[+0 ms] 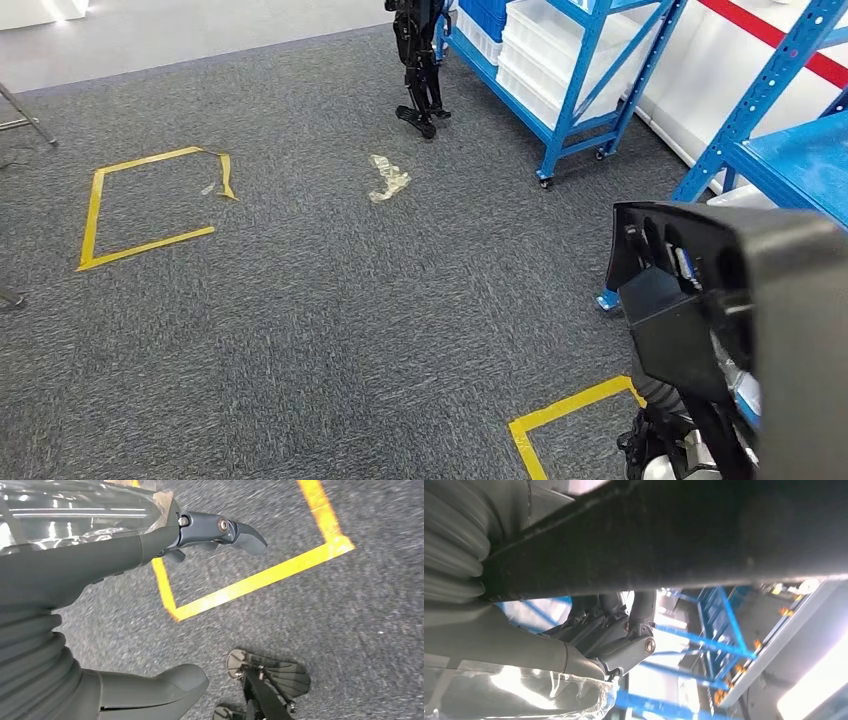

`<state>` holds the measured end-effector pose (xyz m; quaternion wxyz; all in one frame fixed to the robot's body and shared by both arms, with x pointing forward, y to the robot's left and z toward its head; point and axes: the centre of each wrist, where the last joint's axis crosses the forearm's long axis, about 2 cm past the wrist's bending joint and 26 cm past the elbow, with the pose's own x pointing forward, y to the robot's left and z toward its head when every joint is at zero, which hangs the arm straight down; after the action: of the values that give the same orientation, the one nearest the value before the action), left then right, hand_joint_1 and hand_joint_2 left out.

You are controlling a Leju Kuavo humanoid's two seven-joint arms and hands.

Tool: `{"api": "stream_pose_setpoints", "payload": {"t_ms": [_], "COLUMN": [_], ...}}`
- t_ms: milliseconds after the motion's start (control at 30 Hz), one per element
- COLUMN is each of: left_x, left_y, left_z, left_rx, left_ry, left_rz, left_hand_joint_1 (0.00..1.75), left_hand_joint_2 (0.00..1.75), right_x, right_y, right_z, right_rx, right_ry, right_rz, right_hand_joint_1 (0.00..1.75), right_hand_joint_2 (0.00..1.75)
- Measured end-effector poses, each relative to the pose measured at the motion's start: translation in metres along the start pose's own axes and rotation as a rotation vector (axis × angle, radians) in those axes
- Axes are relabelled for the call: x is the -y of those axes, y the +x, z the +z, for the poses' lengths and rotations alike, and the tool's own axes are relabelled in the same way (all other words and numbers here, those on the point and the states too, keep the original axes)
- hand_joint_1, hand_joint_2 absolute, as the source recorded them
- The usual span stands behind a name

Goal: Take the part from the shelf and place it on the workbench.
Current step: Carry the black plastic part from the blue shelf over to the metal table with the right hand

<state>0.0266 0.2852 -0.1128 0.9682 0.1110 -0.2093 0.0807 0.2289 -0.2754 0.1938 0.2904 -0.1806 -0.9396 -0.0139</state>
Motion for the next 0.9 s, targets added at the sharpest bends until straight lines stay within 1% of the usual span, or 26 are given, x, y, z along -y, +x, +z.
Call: {"api": "stream_pose_setpoints", "payload": {"t_ms": [133, 433, 567, 733, 900], "left_x": [-0.002, 0.005, 0.007, 0.011, 0.011], "left_y": [-0.003, -0.002, -0.001, -0.005, -0.007], "left_z": [0.001, 0.002, 0.002, 0.004, 0.005], "left_rx": [-0.024, -0.032, -0.028, -0.030, -0.028], "left_ry": [0.005, 0.000, -0.005, -0.013, -0.032], "left_rz": [0.009, 0.029, 0.031, 0.031, 0.028], "left_hand_joint_1": [0.00, 0.00, 0.00, 0.00, 0.00], "left_hand_joint_2": [1.75, 1.75, 1.75, 1.75, 1.75], "right_x": [-0.006, -0.015, -0.016, -0.014, -0.005], "right_y": [0.002, 0.006, 0.011, 0.016, 0.018], "right_z": [-0.001, -0.008, -0.010, -0.012, -0.002], "right_rx": [0.004, -0.003, 0.007, 0.018, -0.007], "right_ry": [0.022, 0.051, 0.052, 0.045, 0.048], "right_rz": [-0.006, -0.007, 0.010, 0.022, 0.049], "right_hand_joint_1": [1.75, 1.75, 1.75, 1.75, 1.75], "right_hand_joint_2": [1.75, 1.75, 1.75, 1.75, 1.75]}}
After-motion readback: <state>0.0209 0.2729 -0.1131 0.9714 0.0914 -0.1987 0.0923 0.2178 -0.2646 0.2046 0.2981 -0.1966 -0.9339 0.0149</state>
